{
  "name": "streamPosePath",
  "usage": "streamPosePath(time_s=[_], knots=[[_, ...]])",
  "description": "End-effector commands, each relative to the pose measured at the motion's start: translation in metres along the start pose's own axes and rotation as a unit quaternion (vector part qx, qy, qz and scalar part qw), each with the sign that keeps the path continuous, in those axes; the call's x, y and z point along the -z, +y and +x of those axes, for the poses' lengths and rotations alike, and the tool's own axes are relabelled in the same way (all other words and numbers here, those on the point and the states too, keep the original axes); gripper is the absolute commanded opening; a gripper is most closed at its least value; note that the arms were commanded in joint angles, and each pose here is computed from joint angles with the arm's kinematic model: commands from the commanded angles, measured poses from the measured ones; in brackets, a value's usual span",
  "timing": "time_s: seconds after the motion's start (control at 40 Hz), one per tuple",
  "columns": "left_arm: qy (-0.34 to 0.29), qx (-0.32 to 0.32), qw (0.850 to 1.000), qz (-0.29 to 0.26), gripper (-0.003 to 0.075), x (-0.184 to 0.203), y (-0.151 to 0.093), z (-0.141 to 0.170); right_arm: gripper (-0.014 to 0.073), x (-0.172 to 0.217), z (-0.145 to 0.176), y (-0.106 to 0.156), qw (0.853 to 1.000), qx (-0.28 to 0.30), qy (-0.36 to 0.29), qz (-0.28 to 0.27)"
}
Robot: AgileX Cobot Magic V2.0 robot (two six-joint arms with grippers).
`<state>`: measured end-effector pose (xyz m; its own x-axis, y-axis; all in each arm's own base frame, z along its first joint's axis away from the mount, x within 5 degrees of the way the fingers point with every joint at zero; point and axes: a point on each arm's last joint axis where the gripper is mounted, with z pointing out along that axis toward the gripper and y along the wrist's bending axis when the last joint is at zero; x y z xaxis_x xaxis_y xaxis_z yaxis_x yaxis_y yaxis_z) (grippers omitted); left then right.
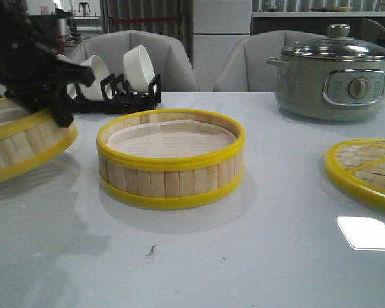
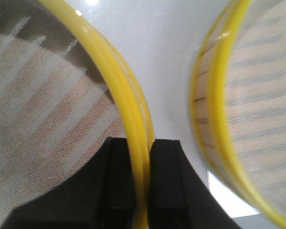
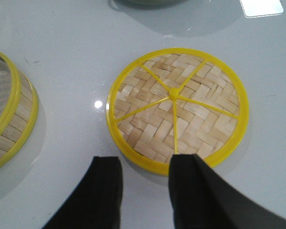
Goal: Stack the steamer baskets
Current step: 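Lift the basket with the left gripper over the centre basket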
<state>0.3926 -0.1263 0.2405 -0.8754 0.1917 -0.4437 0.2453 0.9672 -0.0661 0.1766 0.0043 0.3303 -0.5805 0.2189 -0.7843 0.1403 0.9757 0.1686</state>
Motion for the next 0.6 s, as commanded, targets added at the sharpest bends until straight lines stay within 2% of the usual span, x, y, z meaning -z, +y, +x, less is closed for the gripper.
streamPosePath(time_s=[0.0,0.15,0.3,0.57], knots=[[-0.086,-0.032,0.995,0.025,0.0088,0.050,-0.032,-0.028,0.0362,0.009,-0.017,0.004,0.998,0.010,-0.058,-0.014],[-0.124,-0.073,0.988,0.057,0.0088,0.078,-0.076,-0.041,0.0362,0.009,-0.017,0.004,0.998,0.010,-0.059,-0.015],[-0.145,-0.113,0.979,0.090,0.0088,0.090,-0.119,-0.038,0.0362,0.009,-0.017,0.004,0.998,0.010,-0.059,-0.015],[-0.110,-0.175,0.970,0.126,0.0087,0.067,-0.185,-0.020,0.0362,0.009,-0.017,0.005,0.998,0.010,-0.060,-0.015]])
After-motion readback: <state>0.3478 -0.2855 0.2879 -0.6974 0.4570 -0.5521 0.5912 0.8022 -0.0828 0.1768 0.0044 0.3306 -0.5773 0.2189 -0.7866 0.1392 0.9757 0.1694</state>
